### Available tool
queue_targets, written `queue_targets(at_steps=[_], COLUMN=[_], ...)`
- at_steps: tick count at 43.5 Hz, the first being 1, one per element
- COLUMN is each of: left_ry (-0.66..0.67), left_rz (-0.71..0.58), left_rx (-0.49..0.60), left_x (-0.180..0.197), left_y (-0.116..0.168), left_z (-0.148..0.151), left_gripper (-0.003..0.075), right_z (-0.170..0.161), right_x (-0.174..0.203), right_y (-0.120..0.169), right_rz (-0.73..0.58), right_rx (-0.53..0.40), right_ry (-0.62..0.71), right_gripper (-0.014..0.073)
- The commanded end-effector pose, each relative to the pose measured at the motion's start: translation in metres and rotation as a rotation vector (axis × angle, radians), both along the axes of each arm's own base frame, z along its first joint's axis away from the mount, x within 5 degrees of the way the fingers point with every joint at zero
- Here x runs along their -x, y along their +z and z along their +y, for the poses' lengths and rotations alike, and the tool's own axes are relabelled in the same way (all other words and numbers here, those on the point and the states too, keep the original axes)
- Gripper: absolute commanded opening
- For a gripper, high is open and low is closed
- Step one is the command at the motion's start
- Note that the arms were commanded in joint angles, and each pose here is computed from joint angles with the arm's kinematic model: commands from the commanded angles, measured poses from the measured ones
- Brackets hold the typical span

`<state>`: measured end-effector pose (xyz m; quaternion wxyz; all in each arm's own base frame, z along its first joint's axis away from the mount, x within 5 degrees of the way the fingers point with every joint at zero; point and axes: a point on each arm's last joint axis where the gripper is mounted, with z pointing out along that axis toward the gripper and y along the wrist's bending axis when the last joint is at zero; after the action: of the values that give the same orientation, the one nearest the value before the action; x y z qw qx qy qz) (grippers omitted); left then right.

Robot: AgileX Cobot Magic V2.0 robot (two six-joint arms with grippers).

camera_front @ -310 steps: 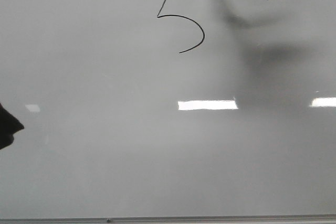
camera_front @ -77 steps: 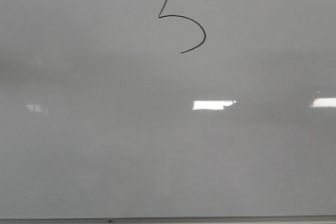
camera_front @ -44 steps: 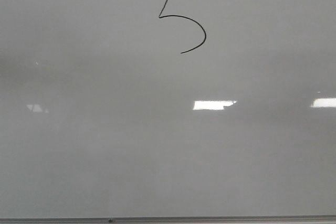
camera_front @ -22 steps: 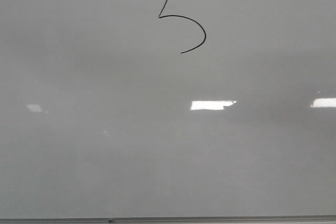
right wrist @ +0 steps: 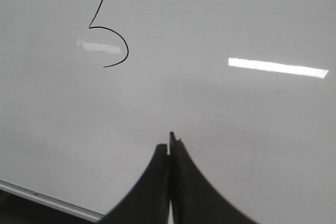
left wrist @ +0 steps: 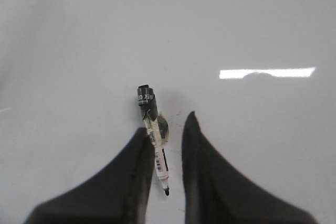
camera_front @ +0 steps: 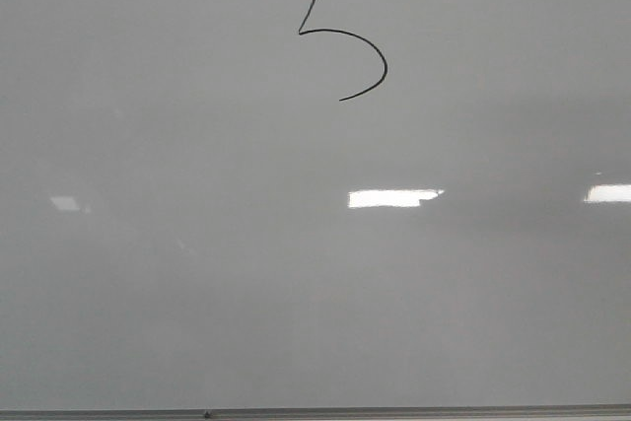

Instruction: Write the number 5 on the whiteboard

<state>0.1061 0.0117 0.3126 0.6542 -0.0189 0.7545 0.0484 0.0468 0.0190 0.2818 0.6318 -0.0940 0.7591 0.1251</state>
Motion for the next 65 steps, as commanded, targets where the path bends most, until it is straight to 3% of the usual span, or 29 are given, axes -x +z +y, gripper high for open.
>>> queue_targets(at_steps=[1,12,38,44,51,65], left_ry=[0.019,0.025,0.025,0.034,-0.057,-0.11], left_rz=[-0.131,-0.263,-0.257,-0.274,-0.332,-0.205], left_rx=[-0.005,-0.026,-0.033,-0.019,-0.026,0.025], left_x=[0.015,0.042,0.041,0.042,0.045,0.053], left_y=[0.007,0.011,0.01,-0.002,-0.029,-0.095], left_z=[-0.001,-0.005,-0.005,-0.003,-0.009,-0.013], left_gripper=[-0.0018,-0.002,-0.002,-0.002,-0.002,-0.002], right_z=[-0.001,-0.001,-0.001,-0.001,-0.001,-0.001], right_x=[-0.001,-0.001,-0.001,-0.001,-0.001,-0.001], right_y=[0.015,0.015,0.015,0.015,0.015,0.015], right_rz=[-0.091,-0.091,-0.091,-0.091,-0.091,-0.09], right_rx=[-0.035,-0.035,-0.035,-0.035,-0.035,-0.035], right_ry=[-0.019,-0.019,-0.019,-0.019,-0.019,-0.019], right_gripper=[-0.0063,-0.0063,-0.0063,-0.0063,-0.0063,-0.0063])
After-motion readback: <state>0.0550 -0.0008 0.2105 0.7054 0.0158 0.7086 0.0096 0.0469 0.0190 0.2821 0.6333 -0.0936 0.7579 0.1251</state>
